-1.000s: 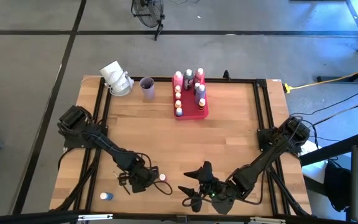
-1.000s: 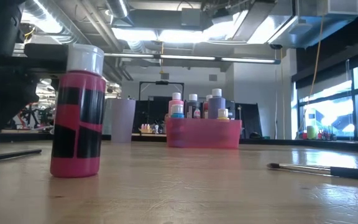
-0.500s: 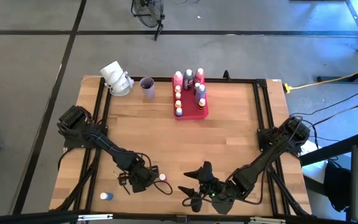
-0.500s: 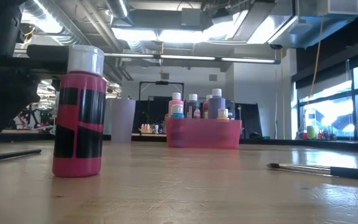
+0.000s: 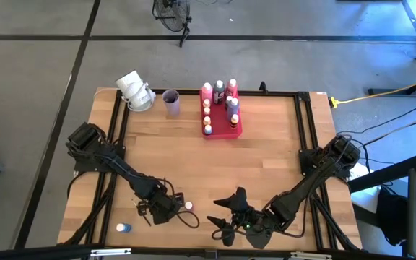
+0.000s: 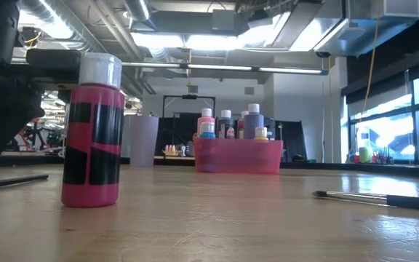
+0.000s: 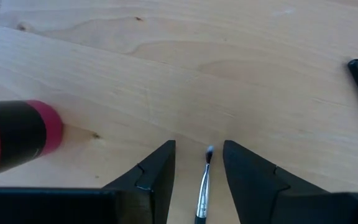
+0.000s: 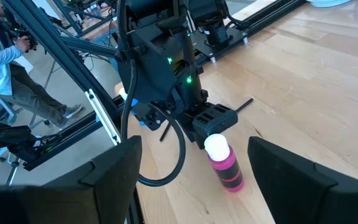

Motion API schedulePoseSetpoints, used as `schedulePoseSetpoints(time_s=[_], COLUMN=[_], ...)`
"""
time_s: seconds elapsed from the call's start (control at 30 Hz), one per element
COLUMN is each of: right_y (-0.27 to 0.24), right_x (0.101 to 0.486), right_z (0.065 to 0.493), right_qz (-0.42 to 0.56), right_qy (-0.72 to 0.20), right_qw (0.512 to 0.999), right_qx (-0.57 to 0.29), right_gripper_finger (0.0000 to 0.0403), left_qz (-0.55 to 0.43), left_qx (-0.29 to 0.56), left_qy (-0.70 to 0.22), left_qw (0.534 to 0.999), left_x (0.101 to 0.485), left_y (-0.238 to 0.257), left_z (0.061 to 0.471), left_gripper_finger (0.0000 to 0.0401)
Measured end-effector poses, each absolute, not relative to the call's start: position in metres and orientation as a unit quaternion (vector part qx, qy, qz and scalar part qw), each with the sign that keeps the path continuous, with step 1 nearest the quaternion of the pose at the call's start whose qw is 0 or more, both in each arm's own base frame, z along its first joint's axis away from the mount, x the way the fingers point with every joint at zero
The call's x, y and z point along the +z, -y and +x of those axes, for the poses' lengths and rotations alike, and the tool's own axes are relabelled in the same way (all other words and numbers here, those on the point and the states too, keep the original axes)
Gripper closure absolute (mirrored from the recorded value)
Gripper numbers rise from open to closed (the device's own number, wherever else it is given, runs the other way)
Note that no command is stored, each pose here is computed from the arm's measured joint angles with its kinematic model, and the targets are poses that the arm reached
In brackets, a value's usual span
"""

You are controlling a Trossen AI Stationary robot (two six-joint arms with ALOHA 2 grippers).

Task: Pick & Place Paint Supplies
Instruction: Put the black paint brush into the purple cup

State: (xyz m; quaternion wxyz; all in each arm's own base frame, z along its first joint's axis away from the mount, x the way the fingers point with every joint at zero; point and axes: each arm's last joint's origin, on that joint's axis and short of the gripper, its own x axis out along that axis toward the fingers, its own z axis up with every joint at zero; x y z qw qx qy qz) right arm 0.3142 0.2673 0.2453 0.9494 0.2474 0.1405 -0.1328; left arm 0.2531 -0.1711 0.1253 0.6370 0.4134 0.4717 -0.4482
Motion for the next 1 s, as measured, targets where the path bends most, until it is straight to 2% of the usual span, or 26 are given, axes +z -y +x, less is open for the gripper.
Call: schedulePoseSetpoints(time_s=[1.0], right_y=[-0.2674], right_x=[0.2454], right_z=[0.3143], right_qz=[0.248], right_qy=[-0.140], right_qw=[0.949], right_qx=[-0.133], right_gripper_finger=[0.0105], left_qz=[0.384], left_qx=[-0.435], left_qy=[-0.496], left_qw=[0.646], left_x=[0.1251], left_y=[0.1700], left_z=[0.2517], left_gripper_finger=[0.0267])
